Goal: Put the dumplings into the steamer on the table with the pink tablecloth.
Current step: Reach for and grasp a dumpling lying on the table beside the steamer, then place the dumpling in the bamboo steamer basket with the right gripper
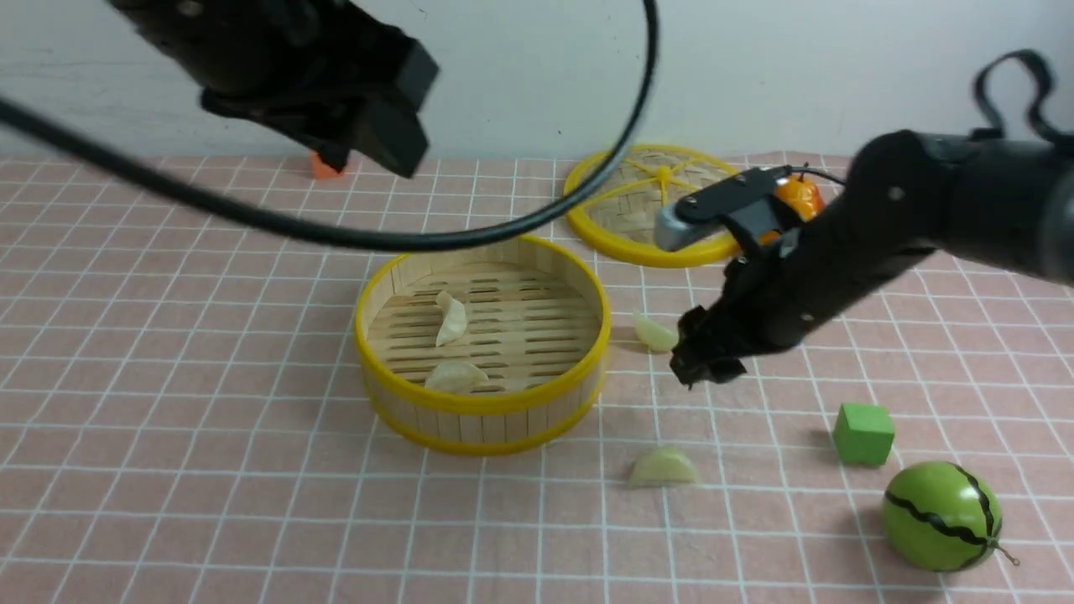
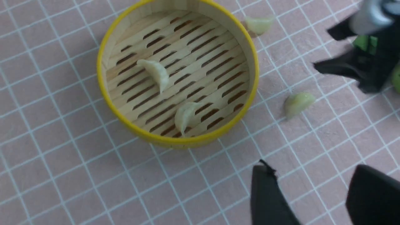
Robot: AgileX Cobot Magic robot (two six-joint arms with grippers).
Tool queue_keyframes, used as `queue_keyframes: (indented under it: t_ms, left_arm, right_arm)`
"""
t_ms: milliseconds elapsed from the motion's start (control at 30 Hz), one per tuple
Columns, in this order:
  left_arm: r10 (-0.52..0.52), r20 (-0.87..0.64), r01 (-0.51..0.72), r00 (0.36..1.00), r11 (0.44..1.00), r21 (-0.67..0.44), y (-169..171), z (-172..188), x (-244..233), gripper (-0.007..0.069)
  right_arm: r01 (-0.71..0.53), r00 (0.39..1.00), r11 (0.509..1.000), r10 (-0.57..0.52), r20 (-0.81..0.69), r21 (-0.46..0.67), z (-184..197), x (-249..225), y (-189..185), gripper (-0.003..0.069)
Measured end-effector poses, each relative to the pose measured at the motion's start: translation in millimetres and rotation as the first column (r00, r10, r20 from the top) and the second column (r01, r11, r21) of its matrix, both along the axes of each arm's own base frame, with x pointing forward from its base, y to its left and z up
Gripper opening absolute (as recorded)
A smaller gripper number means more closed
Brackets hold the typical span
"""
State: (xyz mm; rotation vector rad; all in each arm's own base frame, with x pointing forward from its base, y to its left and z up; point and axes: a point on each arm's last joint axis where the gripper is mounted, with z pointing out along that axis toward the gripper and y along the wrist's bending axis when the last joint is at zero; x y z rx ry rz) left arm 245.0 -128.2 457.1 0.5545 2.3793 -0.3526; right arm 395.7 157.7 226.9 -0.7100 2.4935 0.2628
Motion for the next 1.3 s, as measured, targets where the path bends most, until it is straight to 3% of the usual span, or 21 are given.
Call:
queue_keyframes:
  t_ms: [100, 200, 300, 467, 633, 667, 733, 833, 900, 1000, 1200, 1300]
  left_arm:
    - [0.058, -0.016, -0.058, 0.998, 0.998, -0.012, 21.3, -7.1, -39.6, 0.0083]
    - [0.109, -0.01, -0.109, 0.994, 0.994, -0.018, 39.5, -27.2, -71.0, -0.0014]
    - [0.131, -0.037, -0.131, 0.991, 0.991, 0.016, 50.7, -52.5, -89.2, -0.0014]
    - [0.16, -0.212, -0.129, 0.964, 0.98, 0.154, 65.5, -113.8, -115.1, -0.0014]
    - [0.19, -0.227, -0.154, 0.955, 0.974, 0.167, 78.3, -135.3, -138.9, -0.0014]
    - [0.202, -0.209, -0.174, 0.957, 0.974, 0.144, 84.6, -140.9, -152.2, -0.0014]
    - [0.205, -0.134, -0.194, 0.97, 0.977, 0.086, 93.7, -147.6, -170.4, -0.0014]
    - [0.214, 0.024, -0.214, 0.977, 0.977, 0.005, 105.9, -166.5, -189.1, -0.0014]
    - [0.217, 0.125, -0.212, 0.968, 0.976, -0.049, 110.4, -176.8, -195.5, -0.0014]
    - [0.218, 0.21, -0.199, 0.953, 0.974, -0.109, 111.5, -186.7, -198.3, -0.0014]
    - [0.22, 0.297, -0.174, 0.929, 0.97, -0.173, 108.5, -193.0, -193.5, -0.0014]
    - [0.218, 0.31, -0.171, 0.925, 0.97, -0.173, 107.9, -196.9, -191.6, -0.0014]
  right_arm:
    - [-0.014, 1.0, 1.0, 0.014, 0.022, -0.02, -13.7, 34.4, 11.0, 0.05]
    - [-0.03, 0.999, 0.999, 0.03, 0.013, -0.044, -32.3, 60.2, 19.5, 0.0482]
    - [-0.042, 0.999, 0.997, 0.043, 0.012, -0.071, -46.2, 74.8, 23.3, 0.0452]
    - [-0.075, 0.997, 0.99, 0.077, 0.019, -0.117, -63.8, 87.9, 25.4, 0.0242]
    - [-0.143, 0.99, 0.976, 0.143, -0.015, -0.165, -51.1, 83.7, 23.5, 0.0235]
    - [-0.146, 0.989, 0.977, 0.146, -0.012, -0.156, -34.2, 80.9, 23.4, 0.0235]
    - [-0.128, 0.991, 0.987, 0.132, 0.025, -0.098, -3.9, 77.6, 26.2, 0.0235]
    - [-0.122, 0.986, 0.99, 0.113, 0.121, 0.076, 53.1, 68.5, 39.7, 0.0235]
    - [-0.15, 0.98, 0.975, 0.126, 0.152, 0.163, 68.5, 62.9, 53.5, 0.0235]
    - [-0.195, 0.975, 0.955, 0.163, 0.153, 0.224, 60.0, 60.6, 74.6, 0.0235]
    - [-0.173, 0.981, 0.958, 0.147, 0.129, 0.227, -7.1, 78.2, 98.1, 0.0235]
    - [-0.195, 0.976, 0.959, 0.17, 0.133, 0.206, -23.2, 80.3, 102.1, 0.0307]
